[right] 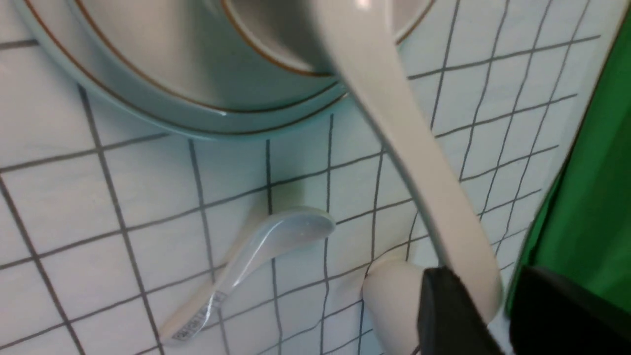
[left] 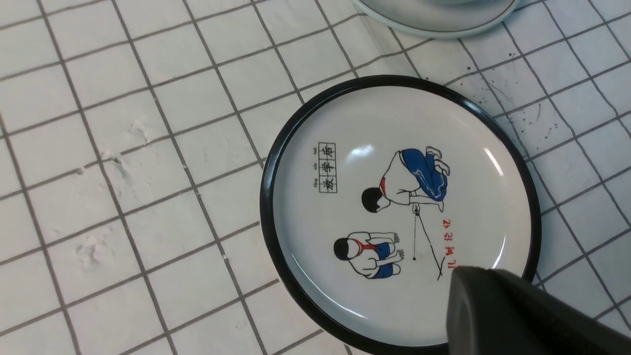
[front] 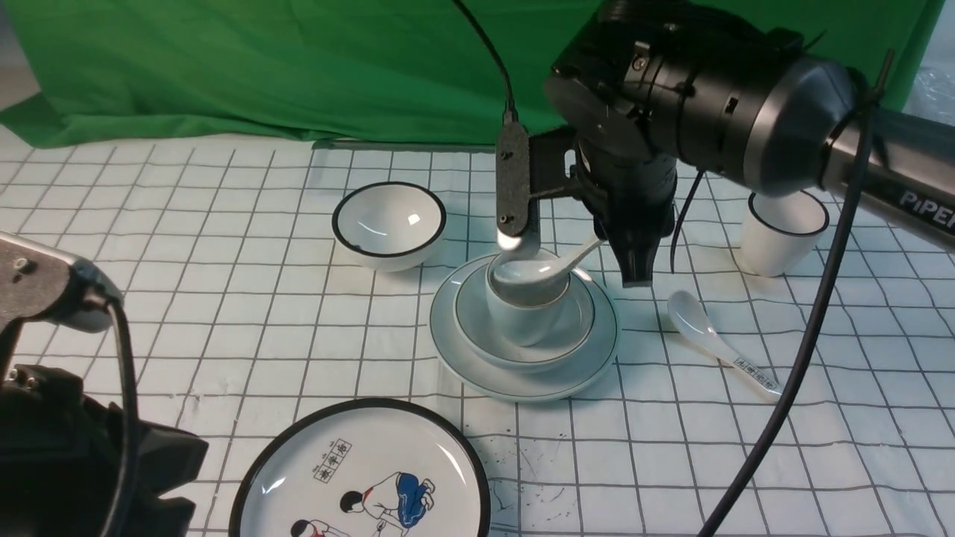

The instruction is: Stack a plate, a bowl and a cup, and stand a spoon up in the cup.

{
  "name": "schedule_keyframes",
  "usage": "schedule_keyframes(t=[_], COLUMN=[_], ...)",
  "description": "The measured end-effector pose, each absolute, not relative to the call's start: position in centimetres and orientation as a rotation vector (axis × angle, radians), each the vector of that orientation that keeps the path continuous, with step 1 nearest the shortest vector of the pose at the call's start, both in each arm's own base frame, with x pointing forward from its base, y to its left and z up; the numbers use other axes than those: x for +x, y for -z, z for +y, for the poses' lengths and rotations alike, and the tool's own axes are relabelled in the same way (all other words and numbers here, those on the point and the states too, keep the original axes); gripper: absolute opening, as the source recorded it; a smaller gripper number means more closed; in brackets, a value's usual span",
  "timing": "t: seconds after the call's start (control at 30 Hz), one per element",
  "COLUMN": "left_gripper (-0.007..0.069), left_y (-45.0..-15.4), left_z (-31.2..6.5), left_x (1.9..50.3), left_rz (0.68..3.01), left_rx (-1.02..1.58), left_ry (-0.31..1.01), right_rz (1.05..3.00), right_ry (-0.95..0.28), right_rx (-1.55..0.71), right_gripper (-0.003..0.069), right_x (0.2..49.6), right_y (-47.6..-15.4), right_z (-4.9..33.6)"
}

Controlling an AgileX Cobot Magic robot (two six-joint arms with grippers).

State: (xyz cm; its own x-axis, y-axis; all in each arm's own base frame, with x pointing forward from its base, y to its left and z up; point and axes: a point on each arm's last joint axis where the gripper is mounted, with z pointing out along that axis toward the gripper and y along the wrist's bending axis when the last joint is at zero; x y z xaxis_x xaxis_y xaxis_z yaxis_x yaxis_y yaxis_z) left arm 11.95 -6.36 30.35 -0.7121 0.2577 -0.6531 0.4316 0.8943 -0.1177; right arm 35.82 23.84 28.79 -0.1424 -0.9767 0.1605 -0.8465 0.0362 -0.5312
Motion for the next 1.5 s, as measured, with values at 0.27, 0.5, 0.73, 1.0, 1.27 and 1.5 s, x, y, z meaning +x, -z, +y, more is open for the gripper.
schedule_keyframes(t=[0.27,0.5,0.73,1.0,1.27,1.5], left_gripper=[0.0000,0.0000,0.0000,0.0000,0.0000,0.0000], left_y=[-30.4,-30.4,-30.4,-30.6,-31.0,-31.1], left_z=[-6.4,-6.4,-6.1,-6.1,-6.3,-6.5], left_x=[11.9,12.0,12.2,12.4,12.8,12.8], left_rz=[2.399,2.399,2.379,2.349,2.292,2.289], left_rx=[0.480,0.472,0.489,0.451,0.432,0.398], left_ry=[0.351,0.353,0.297,0.302,0.321,0.366], right_rz=[2.092,2.139,2.169,2.068,1.665,1.372], right_ry=[0.751,0.813,0.458,-0.067,-0.456,-0.638], right_rx=[-1.811,-1.575,-0.888,-0.542,-0.468,-0.577], right_gripper=[0.0237,0.0226,0.0156,0.0033,0.0029,0.0030], right_x=[35.9,34.0,28.0,15.7,8.2,5.5], right_y=[-29.5,-32.8,-44.1,-49.1,-38.3,-28.7], right_z=[24.0,24.1,20.2,10.5,5.6,5.6])
